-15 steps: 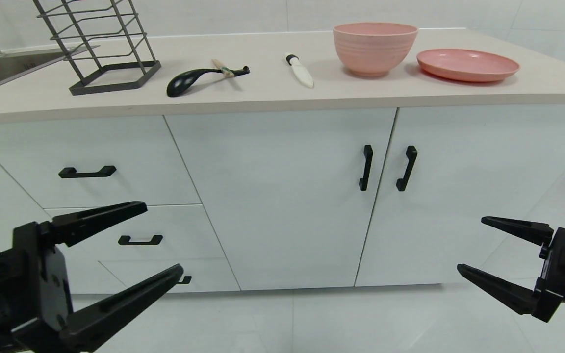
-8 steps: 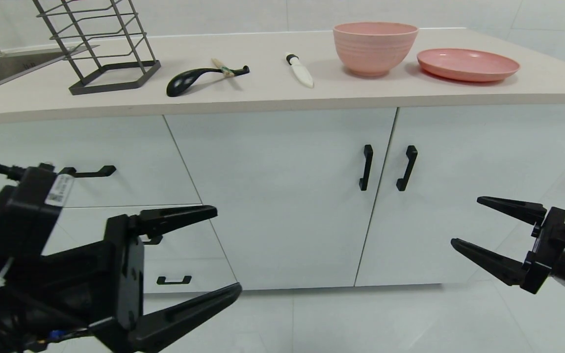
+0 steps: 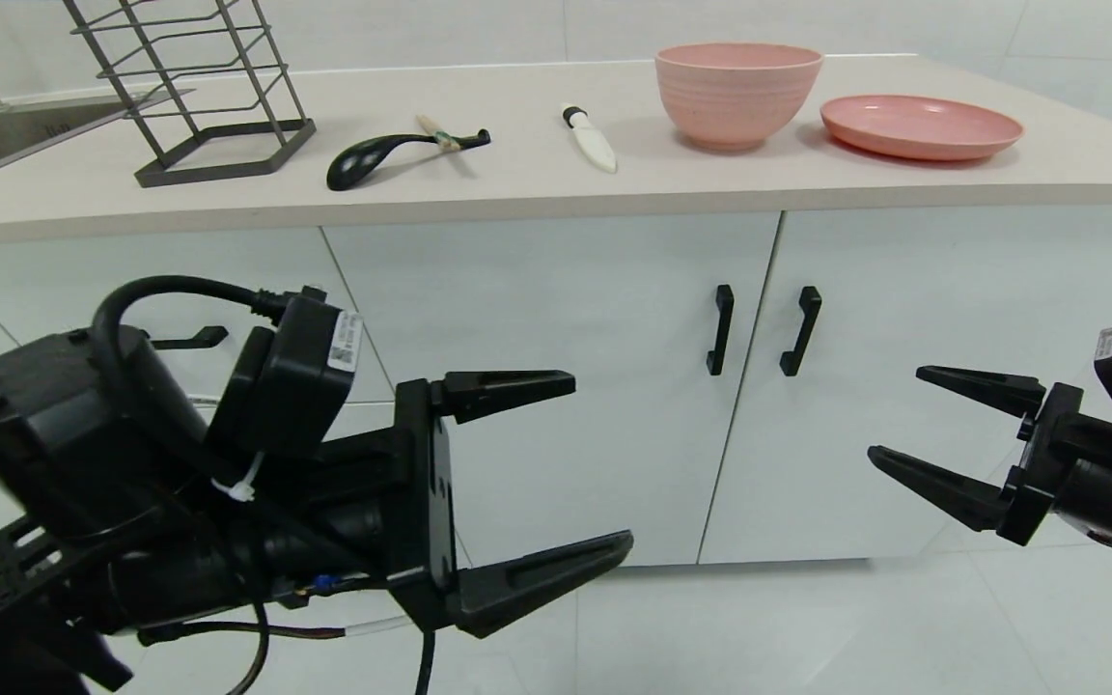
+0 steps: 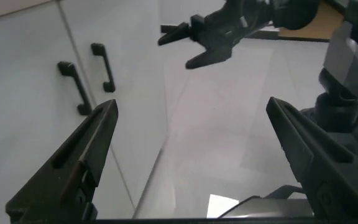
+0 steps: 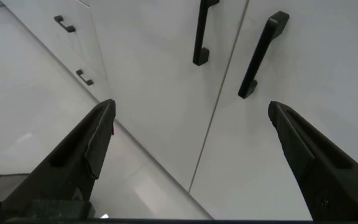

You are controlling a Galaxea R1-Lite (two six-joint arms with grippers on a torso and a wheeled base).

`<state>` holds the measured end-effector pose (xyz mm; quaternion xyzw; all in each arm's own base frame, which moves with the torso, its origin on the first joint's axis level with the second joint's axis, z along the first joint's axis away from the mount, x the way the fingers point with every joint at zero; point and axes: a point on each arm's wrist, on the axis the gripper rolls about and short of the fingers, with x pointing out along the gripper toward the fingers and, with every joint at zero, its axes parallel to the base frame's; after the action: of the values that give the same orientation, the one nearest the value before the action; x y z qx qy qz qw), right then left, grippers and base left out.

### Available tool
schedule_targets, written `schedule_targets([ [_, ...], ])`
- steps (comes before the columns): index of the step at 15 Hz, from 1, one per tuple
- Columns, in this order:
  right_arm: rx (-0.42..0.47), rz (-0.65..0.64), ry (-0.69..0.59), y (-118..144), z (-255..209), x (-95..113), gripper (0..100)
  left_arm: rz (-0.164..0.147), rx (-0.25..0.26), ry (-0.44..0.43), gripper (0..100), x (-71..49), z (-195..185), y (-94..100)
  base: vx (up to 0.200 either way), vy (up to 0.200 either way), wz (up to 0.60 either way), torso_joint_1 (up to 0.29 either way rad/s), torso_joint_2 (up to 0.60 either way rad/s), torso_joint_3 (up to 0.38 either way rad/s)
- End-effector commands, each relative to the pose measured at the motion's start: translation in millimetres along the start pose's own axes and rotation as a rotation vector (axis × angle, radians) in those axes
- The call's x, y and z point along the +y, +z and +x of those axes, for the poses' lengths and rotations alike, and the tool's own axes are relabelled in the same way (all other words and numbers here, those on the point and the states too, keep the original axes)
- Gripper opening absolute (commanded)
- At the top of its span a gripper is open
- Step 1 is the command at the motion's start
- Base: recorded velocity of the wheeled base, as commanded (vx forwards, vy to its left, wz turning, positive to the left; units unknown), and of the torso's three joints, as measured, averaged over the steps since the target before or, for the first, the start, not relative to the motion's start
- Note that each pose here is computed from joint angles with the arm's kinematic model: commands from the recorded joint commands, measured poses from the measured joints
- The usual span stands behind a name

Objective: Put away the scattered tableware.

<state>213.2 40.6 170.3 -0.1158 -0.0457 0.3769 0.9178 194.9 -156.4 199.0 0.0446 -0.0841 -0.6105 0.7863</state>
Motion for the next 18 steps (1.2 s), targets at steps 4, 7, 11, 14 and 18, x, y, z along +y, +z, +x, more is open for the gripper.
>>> schedule_targets([
  [4,-0.001,0.0,0.016,-4.4,16.6,-11.4,100,-0.017,-0.019,-0.142,100,-5.0,48.5,-35.1,0.0,0.0,0.0,0.0,0.0,0.0],
  [7,-0.002,-0.001,0.016,-5.8,24.8,-17.6,100,-0.013,-0.025,-0.141,100,3.3,61.6,-40.6,0.0,0.0,0.0,0.0,0.0,0.0],
  [11,-0.028,-0.015,0.026,-3.4,34.7,-25.6,100,0.036,-0.092,-0.136,100,17.8,105.2,-38.1,0.0,0.0,0.0,0.0,0.0,0.0],
  [14,-0.035,-0.012,0.085,-11.1,43.5,-29.3,100,0.076,-0.172,-0.112,100,23.1,153.9,-38.7,0.0,0.0,0.0,0.0,0.0,0.0],
  [18,-0.049,-0.025,0.081,-10.3,53.7,-37.6,100,0.079,-0.183,-0.061,100,28.4,165.3,-49.5,0.0,0.0,0.0,0.0,0.0,0.0],
])
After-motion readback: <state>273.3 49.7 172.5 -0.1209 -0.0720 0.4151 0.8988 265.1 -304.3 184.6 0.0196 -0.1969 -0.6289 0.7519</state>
